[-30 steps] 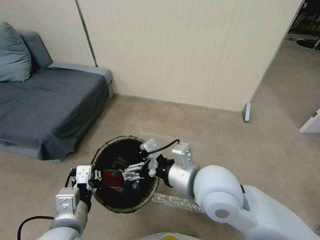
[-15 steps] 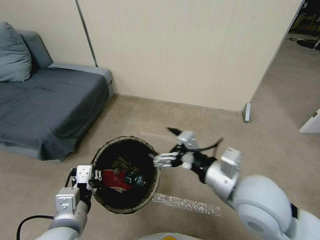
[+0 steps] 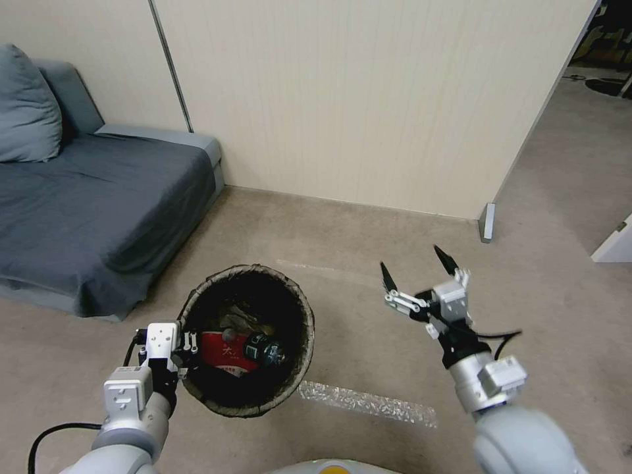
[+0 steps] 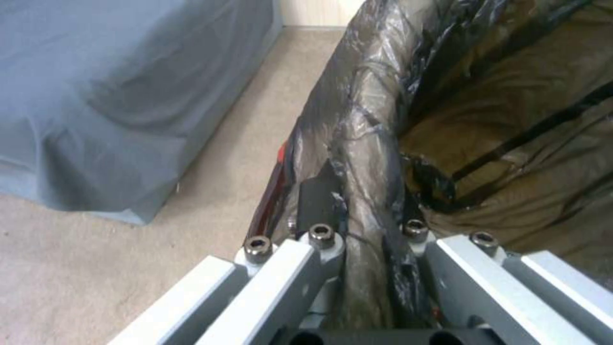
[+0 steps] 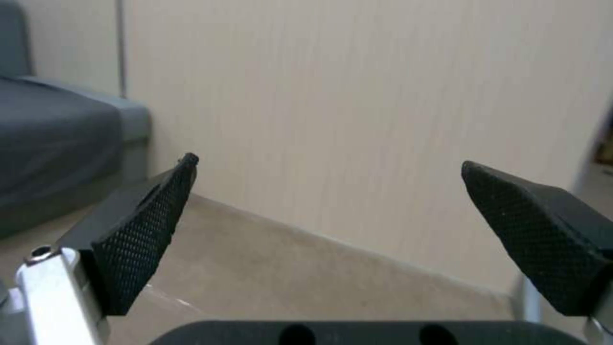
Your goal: Pick up the trash bin, then pick up the garbage from the floor and place it into the trash bin.
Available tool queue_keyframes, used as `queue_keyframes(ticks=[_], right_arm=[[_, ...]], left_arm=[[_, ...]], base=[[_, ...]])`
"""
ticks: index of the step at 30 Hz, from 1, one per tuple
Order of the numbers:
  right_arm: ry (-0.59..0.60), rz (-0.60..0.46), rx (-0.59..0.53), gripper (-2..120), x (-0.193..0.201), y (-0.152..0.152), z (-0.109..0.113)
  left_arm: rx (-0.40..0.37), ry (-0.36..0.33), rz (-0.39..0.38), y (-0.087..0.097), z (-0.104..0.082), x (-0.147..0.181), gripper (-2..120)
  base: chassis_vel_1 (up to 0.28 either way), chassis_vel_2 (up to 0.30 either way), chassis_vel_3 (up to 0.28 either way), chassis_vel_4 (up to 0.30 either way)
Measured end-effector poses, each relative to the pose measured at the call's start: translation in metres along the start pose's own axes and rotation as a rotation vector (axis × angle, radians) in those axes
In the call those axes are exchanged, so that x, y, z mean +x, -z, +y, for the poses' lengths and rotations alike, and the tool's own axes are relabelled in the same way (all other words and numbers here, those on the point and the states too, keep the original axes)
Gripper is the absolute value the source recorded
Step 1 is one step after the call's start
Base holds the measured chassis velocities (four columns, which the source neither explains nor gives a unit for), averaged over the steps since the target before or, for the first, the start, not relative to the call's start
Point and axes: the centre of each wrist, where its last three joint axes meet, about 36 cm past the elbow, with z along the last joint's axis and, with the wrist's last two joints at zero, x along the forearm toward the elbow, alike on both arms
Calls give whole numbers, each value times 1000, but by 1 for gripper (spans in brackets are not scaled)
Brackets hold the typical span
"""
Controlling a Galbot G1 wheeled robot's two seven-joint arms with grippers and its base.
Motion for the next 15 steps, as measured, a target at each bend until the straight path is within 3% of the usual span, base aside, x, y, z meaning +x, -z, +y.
queue_keyframes(ticks=[7, 15], right_arm=[[-98, 48, -27, 100, 13, -10, 4], [-128, 70, -34, 100, 20, -13, -9]], left_arm=[[3, 3, 14, -2, 0, 2, 1], [4, 8, 38, -3, 2, 2, 1]], base=[[0, 0, 0, 0], [0, 0, 0, 0]])
